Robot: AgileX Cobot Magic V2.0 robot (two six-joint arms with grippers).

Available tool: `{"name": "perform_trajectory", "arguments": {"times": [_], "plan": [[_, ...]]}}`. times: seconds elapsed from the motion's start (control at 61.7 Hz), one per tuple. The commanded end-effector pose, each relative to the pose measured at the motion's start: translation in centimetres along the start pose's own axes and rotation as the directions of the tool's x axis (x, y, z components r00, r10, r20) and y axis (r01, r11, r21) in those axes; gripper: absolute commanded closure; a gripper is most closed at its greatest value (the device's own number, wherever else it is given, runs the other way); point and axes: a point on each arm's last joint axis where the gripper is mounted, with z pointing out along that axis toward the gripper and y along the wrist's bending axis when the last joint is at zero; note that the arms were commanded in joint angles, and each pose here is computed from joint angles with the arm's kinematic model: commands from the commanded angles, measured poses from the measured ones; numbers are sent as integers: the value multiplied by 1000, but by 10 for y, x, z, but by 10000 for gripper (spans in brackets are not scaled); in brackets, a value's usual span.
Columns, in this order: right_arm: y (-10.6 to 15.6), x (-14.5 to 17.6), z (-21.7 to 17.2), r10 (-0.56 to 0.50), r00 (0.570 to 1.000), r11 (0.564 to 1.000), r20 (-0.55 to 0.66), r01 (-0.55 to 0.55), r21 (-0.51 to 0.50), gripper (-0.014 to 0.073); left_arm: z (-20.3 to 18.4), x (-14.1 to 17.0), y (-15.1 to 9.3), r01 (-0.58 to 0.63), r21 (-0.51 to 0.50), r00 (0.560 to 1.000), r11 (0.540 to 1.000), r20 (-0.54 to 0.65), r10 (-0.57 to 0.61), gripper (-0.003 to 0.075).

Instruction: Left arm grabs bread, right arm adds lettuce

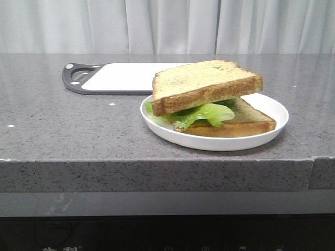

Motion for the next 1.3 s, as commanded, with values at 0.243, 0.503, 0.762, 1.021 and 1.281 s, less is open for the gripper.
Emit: {"name": "perform_trajectory", "arguments": {"times": [0.243, 0.503, 0.762, 1.021, 1.281], "plan": [[0, -10, -5, -6, 997, 1000, 79, 5, 11, 713, -4, -13, -1, 10, 7, 995, 1000, 102, -11, 741], [0, -10, -5, -6, 997, 1000, 79, 5, 11, 713, -4, -13, -1, 10, 8, 994, 1000, 105, -11, 741], [0, -10, -5, -6, 997, 1000, 79, 5, 11, 713, -5, -10, 3, -18, -29, 990, 999, 138, 21, 741], [0, -10, -5, -6, 997, 1000, 80, 5, 11, 713, 14, 38, 12, 57, -70, 912, 996, 409, -24, 741], [0, -10, -5, -6, 997, 1000, 80, 5, 11, 713, 40, 111, 17, 177, -41, 801, 983, 587, -119, 741]]}}
